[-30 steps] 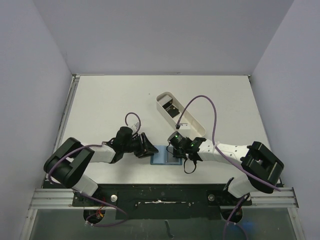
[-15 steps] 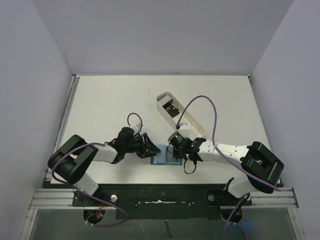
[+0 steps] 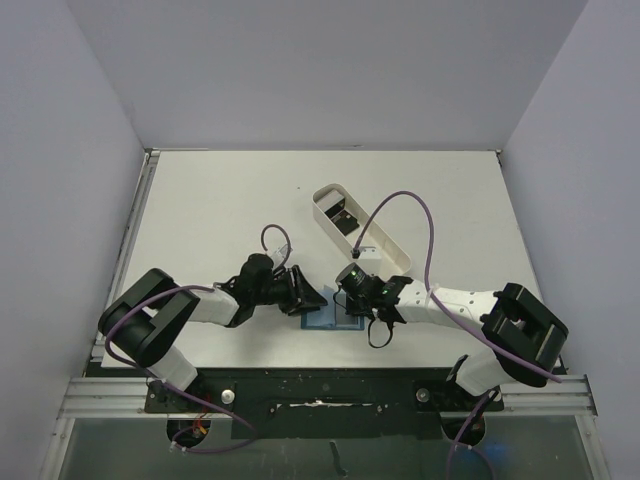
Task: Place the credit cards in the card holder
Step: Turn over the card slot in the card holder.
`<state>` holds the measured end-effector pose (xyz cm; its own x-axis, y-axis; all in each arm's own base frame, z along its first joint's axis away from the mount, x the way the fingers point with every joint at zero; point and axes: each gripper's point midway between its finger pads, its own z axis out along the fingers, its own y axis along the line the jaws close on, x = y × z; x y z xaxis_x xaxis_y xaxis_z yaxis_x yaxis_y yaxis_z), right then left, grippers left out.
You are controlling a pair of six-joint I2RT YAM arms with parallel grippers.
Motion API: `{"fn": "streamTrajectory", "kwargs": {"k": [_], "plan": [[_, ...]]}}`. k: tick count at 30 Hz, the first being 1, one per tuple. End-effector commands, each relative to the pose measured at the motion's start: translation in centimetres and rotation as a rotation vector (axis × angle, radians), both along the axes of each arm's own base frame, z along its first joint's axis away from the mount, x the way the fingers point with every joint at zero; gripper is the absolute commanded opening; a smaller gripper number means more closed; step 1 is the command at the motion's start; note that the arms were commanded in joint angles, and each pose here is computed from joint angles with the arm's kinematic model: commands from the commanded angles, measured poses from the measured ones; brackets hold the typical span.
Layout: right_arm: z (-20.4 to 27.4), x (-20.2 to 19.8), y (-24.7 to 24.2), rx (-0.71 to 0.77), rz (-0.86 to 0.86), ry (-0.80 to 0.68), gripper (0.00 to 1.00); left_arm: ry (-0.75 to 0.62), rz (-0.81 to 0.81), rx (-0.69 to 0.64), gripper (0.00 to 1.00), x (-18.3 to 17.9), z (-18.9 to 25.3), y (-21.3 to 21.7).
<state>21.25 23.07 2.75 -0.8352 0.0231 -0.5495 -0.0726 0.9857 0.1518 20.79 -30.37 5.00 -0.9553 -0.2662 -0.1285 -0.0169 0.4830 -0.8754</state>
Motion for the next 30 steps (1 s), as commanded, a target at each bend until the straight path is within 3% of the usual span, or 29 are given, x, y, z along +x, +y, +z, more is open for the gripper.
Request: {"fn": "streamTrajectory", "kwargs": {"k": [1,4,10,18,25,30], "plan": [[0.3,0.2,0.2,0.034,-0.017,-0.017,0.18,-0.075,-0.02,-0.067,0.34,1.1,2.4,-1.3],[0.3,0.1,0.2,0.035,-0.018,-0.017,0.18,-0.073,-0.025,-0.082,0.24,1.0,2.4,-1.5],[0.4,0.1,0.2,0.043,-0.018,-0.023,0.18,-0.073,-0.031,-0.093,0.18,0.9,2.7,-1.9],[1.1,0.2,0.3,0.055,-0.019,-0.043,0.18,-0.093,-0.051,-0.114,0.22,0.8,3.8,-2.8],[4.5,1.0,-0.7,0.083,-0.054,-0.163,0.22,-0.08,-0.055,-0.105,0.0,0.8,3.2,-3.1],[5.4,0.9,-1.0,0.098,-0.055,-0.179,0.24,-0.063,-0.051,-0.074,0.0,0.9,2.3,-3.0]]}}
